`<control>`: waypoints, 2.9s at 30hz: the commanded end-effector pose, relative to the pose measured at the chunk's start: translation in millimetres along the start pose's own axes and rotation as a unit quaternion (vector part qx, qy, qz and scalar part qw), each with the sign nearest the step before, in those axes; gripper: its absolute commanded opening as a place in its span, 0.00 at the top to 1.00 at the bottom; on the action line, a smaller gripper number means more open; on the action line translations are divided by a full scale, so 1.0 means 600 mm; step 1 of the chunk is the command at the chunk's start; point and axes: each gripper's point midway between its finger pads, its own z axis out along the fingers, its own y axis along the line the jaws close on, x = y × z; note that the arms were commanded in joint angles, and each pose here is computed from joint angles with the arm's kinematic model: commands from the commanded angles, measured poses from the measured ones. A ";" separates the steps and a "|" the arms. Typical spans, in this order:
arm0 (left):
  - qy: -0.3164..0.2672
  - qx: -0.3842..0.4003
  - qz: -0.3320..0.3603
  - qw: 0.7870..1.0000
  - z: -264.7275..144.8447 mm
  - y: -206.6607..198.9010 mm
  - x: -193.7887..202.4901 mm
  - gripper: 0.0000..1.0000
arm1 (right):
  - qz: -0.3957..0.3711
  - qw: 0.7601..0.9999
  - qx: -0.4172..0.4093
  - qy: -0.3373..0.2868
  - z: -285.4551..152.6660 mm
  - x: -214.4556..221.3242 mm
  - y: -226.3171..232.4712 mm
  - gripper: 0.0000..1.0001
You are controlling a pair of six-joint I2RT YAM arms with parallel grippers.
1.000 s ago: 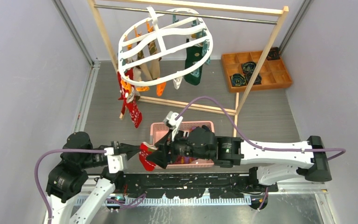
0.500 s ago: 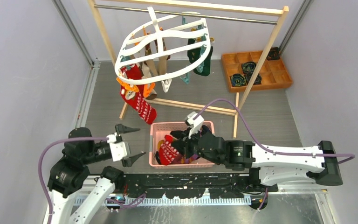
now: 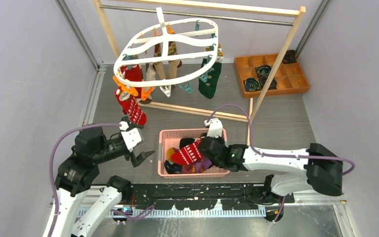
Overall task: Remove the socks clipped to the hanger
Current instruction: Place the sock in the bin, then remove the sock from the hanger.
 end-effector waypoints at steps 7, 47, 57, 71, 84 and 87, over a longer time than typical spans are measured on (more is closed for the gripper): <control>0.029 -0.119 -0.043 0.992 0.005 0.087 0.000 0.01 | 0.023 0.988 0.108 -0.106 -0.055 -0.115 -0.052 0.32; -0.066 -0.198 -0.227 0.951 -0.018 0.298 -0.020 0.30 | 0.085 0.970 -0.123 -0.191 -0.205 -0.233 0.103 0.20; -0.035 -0.269 -0.189 0.944 -0.033 0.348 0.039 0.44 | 0.102 0.966 -0.129 -0.198 -0.217 -0.242 0.096 0.24; -0.034 -0.218 -0.306 0.926 -0.069 0.292 0.100 0.26 | 0.092 0.952 -0.161 -0.244 -0.215 -0.375 0.129 0.19; -0.084 -0.230 -0.308 0.920 -0.061 0.422 0.091 0.17 | 0.171 0.953 -0.075 -0.237 -0.048 -0.462 0.006 0.23; -0.085 -0.215 -0.289 0.929 -0.044 0.427 0.089 0.16 | 0.177 0.952 -0.067 -0.241 -0.055 -0.466 -0.012 0.22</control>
